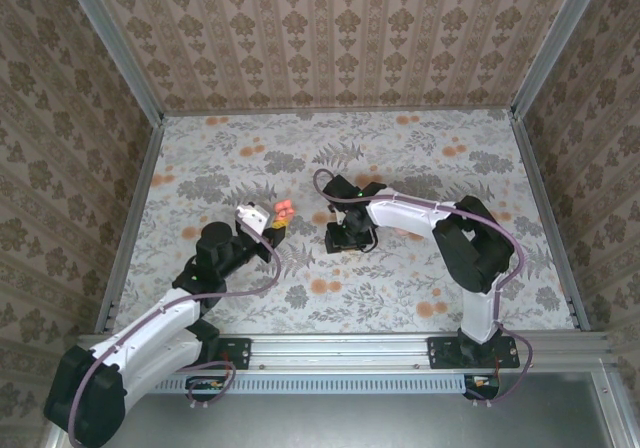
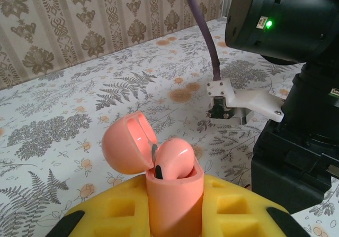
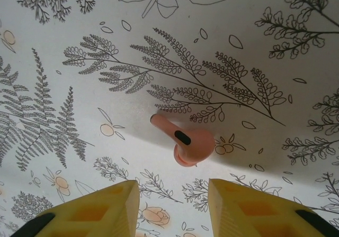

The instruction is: Insert the wireless bluetooth earbuds into the charging case

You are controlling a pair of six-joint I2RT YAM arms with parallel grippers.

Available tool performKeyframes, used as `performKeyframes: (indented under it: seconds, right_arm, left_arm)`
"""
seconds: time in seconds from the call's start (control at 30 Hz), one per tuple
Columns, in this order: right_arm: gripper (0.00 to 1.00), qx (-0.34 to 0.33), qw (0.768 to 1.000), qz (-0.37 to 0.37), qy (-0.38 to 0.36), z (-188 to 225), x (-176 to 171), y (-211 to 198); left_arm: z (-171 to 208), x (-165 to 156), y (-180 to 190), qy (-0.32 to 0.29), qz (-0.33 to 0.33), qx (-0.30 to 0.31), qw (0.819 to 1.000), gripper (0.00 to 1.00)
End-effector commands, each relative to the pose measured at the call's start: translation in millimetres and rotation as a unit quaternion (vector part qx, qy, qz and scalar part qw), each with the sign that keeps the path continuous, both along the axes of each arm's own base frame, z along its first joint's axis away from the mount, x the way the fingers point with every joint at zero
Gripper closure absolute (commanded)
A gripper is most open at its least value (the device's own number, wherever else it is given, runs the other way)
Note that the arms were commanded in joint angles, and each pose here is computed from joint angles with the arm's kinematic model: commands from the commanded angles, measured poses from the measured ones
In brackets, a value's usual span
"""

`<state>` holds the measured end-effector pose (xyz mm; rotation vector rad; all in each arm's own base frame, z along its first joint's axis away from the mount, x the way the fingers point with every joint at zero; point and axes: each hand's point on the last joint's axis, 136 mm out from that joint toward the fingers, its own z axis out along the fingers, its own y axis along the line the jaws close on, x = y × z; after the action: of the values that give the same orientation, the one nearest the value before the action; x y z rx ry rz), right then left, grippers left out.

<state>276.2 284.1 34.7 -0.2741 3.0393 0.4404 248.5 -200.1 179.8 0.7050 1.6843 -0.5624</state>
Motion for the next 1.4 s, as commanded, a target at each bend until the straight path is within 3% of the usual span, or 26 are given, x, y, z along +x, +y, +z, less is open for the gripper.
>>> performKeyframes:
  seconds: [0.0,0.63,1.07,1.37]
  right_arm:
    - [0.61,0.003,1.000,0.008,0.012,-4.7,0.0,7.0]
    - [0.61,0.060,0.997,0.031,-0.029,0.1,49.6,37.9]
    - [0.58,-0.015,1.000,0.005,-0.010,4.7,38.5,12.3]
    - [0.57,-0.002,1.000,0.006,0.012,-7.9,33.7,22.1]
  left_arm:
    - [1.0,-0.1,3.4,-0.007,0.005,-0.001,1.000,0.92]
    - [2.4,0.1,6.5,-0.010,0.010,0.006,1.000,0.92]
    - [2.0,0.5,7.4,-0.010,0.011,0.007,1.000,0.92]
    - [2.4,0.6,6.8,-0.009,0.009,0.006,1.000,0.92]
